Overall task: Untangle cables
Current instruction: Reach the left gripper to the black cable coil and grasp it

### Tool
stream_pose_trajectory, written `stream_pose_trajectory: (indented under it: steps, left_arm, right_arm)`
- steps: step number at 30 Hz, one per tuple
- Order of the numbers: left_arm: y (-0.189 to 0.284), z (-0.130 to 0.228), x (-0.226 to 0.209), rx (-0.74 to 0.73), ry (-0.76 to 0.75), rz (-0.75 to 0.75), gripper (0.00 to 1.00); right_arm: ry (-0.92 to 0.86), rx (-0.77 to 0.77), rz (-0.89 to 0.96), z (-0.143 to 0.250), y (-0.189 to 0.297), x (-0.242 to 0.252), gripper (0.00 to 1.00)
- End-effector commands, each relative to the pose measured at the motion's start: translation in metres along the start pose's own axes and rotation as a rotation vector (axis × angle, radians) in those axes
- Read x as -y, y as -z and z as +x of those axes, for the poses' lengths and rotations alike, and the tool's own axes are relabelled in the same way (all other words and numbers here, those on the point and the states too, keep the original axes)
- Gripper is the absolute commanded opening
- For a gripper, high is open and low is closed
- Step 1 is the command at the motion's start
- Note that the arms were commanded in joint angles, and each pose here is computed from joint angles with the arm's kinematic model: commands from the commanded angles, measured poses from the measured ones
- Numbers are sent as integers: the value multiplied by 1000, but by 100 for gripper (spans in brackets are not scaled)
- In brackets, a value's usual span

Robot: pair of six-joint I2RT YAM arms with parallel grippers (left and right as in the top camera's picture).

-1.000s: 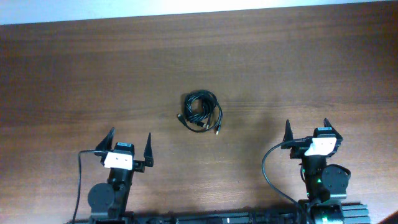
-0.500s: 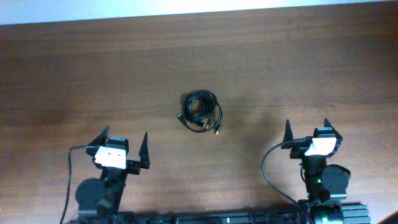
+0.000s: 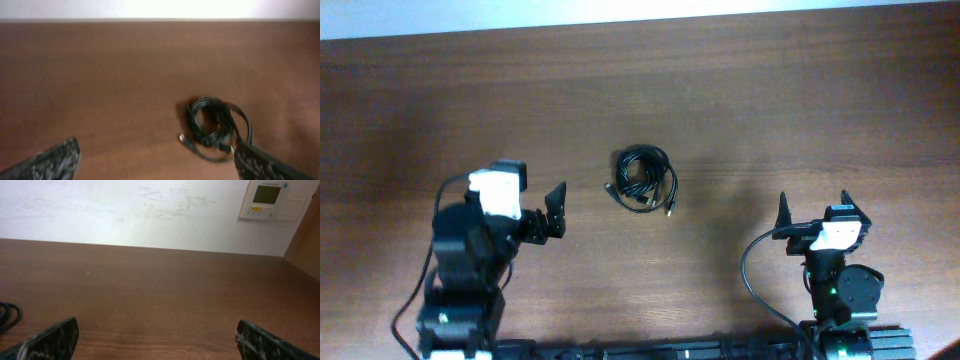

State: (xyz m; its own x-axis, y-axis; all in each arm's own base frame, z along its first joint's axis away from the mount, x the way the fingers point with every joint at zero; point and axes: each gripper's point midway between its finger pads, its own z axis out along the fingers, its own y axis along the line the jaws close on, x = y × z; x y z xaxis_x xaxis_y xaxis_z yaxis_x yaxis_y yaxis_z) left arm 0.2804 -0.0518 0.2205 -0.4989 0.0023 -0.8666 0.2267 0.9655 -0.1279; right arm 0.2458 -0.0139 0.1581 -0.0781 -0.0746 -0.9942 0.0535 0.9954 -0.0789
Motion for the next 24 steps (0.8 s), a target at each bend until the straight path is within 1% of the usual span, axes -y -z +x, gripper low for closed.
stream_pose_trajectory:
  steps: [1, 3, 5, 6, 7, 8, 9, 10, 12, 14, 17, 18, 19, 22, 24]
  left_arm:
    - [-10, -23, 16, -47, 23, 98, 99]
    - [-26, -19, 34, -95, 42, 226, 98]
    - [-34, -9, 59, -152, 73, 402, 99]
    - [-39, -10, 65, -150, 76, 452, 99]
    - [-49, -11, 67, -158, 109, 481, 99]
    - [-62, -8, 60, -190, 210, 439, 99]
    - [-81, 4, 45, -253, 373, 329, 95]
    - [-91, 13, 40, -283, 405, 280, 89]
    - [-112, 29, 44, -325, 413, 224, 79]
    - [-137, 46, 47, -335, 346, 89, 75]
    - [-158, 68, 51, -348, 254, -29, 74]
    - [-166, 74, 54, -349, 218, -48, 74]
    - [-179, 85, 61, -353, 151, -56, 74]
    - [-196, 100, 68, -361, 128, -58, 71]
    - [-208, 108, 78, -353, 49, -23, 66]
  right_arm:
    - [-4, -5, 5, 2, 0, 1, 99]
    - [-4, -4, 5, 2, 0, 1, 99]
    - [-4, -5, 5, 2, 0, 1, 99]
    - [-4, -5, 5, 2, 0, 1, 99]
    - [-4, -5, 5, 2, 0, 1, 99]
    - [-4, -5, 5, 2, 0, 1, 99]
    - [-4, -5, 5, 2, 0, 1, 99]
    - [-4, -5, 5, 2, 0, 1, 99]
    - [-4, -5, 5, 2, 0, 1, 99]
    - [-4, -5, 5, 2, 0, 1, 99]
    - [-4, -5, 5, 2, 0, 1, 99]
    - [-4, -4, 5, 2, 0, 1, 99]
    - [-4, -5, 5, 2, 0, 1, 99]
    - [-4, -5, 5, 2, 0, 1, 99]
    - [-4, -5, 5, 2, 0, 1, 99]
